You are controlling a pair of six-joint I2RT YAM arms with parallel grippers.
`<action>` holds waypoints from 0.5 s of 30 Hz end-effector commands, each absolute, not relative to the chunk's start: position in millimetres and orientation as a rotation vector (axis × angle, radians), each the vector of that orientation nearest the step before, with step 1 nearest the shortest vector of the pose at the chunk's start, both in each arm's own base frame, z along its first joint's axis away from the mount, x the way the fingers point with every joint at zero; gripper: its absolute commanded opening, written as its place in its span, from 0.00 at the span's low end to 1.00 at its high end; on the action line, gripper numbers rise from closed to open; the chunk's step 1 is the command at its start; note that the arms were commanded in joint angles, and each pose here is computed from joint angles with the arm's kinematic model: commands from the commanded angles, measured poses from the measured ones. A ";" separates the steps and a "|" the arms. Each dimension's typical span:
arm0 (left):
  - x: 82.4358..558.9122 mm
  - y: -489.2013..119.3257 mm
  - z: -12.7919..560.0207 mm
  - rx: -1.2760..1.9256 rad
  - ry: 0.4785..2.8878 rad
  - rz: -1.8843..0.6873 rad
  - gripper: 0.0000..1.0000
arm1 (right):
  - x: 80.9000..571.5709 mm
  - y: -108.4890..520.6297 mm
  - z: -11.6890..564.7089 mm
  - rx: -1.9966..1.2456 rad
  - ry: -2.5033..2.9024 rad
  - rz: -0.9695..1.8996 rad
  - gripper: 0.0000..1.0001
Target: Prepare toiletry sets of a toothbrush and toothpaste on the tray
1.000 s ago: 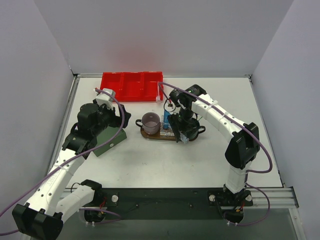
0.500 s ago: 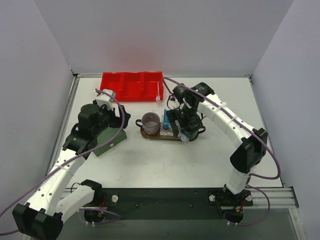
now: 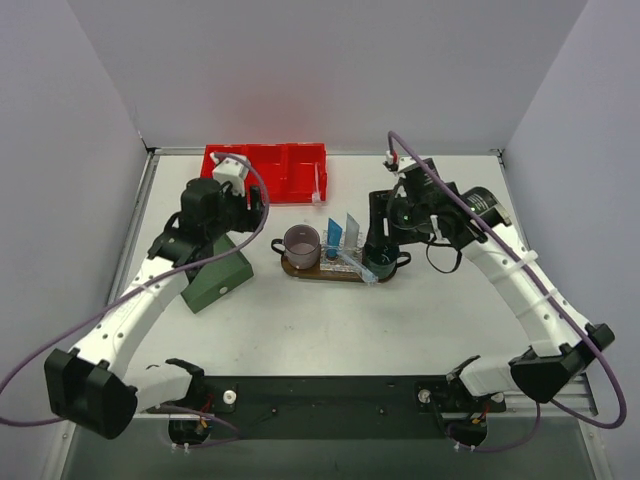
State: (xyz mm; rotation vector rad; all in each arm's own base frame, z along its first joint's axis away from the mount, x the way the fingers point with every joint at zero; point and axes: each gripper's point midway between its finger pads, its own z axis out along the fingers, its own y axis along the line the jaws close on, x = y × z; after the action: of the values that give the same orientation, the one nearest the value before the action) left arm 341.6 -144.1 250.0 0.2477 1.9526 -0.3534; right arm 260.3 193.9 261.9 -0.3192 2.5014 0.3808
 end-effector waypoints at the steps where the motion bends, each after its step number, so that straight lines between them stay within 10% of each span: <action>1: 374.2 -175.8 292.9 0.191 1.896 -0.439 0.66 | 270.7 183.4 270.4 -0.227 2.400 0.376 0.59; 15: 451.0 -275.0 211.1 0.195 2.136 -0.360 0.57 | 243.0 134.7 290.1 -0.108 2.218 0.336 0.59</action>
State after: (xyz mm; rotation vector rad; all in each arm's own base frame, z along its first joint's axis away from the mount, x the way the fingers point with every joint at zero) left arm 434.7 -273.9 230.9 0.2723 2.0754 -0.3701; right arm 244.3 147.4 283.8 -0.1756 2.2838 0.3491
